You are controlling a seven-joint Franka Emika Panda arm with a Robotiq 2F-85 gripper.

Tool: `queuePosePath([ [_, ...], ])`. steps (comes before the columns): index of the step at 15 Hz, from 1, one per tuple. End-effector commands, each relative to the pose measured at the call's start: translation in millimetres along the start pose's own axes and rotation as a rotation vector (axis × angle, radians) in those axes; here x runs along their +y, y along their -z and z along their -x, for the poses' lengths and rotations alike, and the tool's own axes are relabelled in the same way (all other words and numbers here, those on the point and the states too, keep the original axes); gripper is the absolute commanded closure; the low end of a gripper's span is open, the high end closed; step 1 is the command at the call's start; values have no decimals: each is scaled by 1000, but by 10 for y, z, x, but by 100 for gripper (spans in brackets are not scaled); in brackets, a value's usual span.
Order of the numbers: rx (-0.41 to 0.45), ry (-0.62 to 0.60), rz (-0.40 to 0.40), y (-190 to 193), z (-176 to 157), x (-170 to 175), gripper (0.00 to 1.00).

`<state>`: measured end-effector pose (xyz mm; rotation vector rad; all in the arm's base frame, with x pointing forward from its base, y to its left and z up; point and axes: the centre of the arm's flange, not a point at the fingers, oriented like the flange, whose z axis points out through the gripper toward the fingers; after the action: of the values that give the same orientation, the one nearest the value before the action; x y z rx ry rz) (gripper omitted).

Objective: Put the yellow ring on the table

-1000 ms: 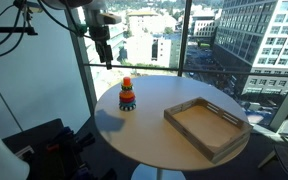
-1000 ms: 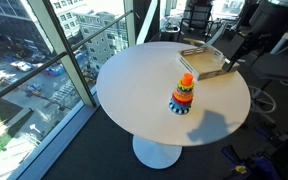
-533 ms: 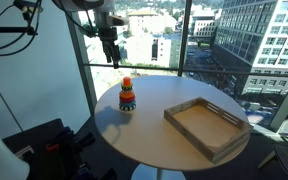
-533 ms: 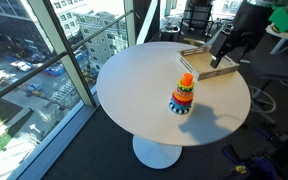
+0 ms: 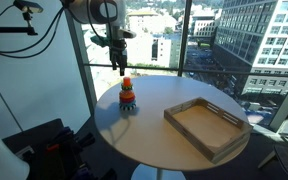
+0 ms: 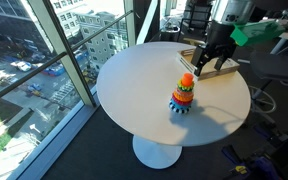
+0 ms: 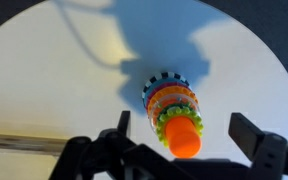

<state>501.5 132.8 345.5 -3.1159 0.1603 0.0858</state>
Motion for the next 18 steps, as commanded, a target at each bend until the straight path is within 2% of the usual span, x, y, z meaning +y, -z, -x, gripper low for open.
queuePosePath([
  [1,-31,2,23,-130,-266,-123,0],
  [7,-34,4,49,-382,-448,-154,0],
  [14,-26,8,39,-551,-459,-233,0],
  [18,13,5,29,-607,-440,-273,0],
])
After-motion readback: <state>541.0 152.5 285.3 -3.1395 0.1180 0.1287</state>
